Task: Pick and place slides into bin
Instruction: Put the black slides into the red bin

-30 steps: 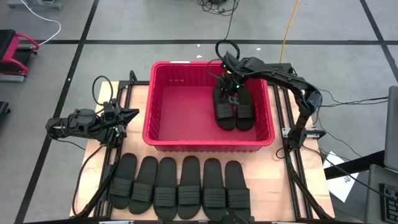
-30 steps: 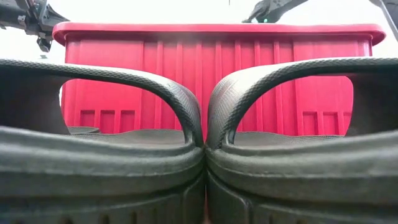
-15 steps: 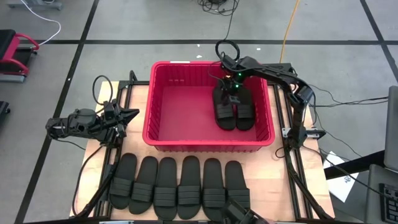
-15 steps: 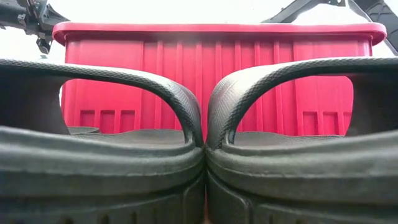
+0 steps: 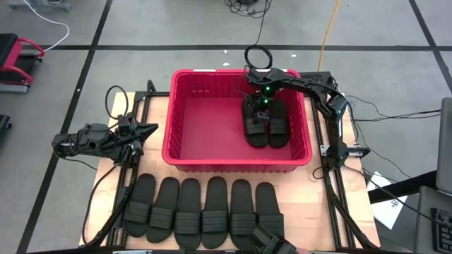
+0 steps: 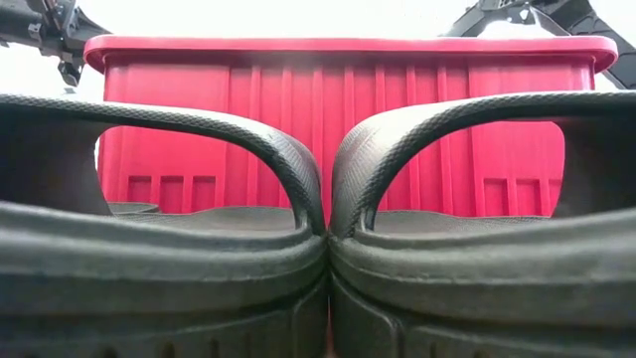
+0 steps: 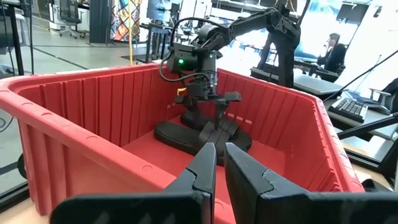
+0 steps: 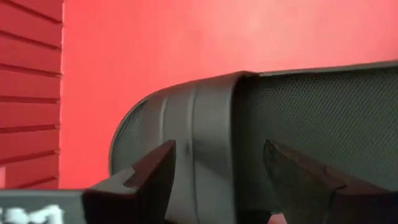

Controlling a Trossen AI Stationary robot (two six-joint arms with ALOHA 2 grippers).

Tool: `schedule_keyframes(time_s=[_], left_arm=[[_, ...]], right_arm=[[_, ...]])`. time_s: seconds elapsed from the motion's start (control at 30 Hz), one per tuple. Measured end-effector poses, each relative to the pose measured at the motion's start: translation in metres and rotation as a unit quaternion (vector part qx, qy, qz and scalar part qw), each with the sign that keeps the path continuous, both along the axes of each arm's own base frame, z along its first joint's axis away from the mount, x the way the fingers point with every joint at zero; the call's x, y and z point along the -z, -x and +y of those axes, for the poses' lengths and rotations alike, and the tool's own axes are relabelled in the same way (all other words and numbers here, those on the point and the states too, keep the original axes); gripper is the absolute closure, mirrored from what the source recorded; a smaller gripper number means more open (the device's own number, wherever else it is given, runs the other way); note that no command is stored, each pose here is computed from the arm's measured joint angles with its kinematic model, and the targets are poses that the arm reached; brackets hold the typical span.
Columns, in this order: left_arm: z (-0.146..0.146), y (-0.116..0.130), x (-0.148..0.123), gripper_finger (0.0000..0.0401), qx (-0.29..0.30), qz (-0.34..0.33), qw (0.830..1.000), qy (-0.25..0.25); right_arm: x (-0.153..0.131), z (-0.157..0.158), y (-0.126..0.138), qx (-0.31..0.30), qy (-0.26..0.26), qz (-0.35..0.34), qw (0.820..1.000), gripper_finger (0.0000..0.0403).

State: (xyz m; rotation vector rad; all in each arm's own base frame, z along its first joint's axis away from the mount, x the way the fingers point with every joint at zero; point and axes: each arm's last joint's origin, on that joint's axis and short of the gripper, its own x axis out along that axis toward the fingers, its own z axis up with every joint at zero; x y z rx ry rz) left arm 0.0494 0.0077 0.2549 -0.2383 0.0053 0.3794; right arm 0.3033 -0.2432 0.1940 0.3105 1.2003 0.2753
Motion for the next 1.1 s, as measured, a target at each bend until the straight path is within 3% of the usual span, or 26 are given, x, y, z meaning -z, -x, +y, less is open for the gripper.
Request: schedule_keyframes(time_s=[0.2,0.47,1.1], left_arm=[[0.000,0.000,0.002,0.0370,-0.001,0.011,1.000,-0.003],[0.000,0.000,0.002,0.0370,0.000,0.022,0.999,-0.024],[0.000,0.000,0.003,0.0370,0.000,0.021,1.000,-0.021]], right_arm=[[0.001,0.005,0.006,-0.007,-0.026,0.029,0.999,0.0223],[0.000,0.006,0.007,-0.007,-0.031,0.033,0.999,0.0386],[-0.004,0.005,0.019,-0.018,-0.036,0.060,0.997,0.0399]])
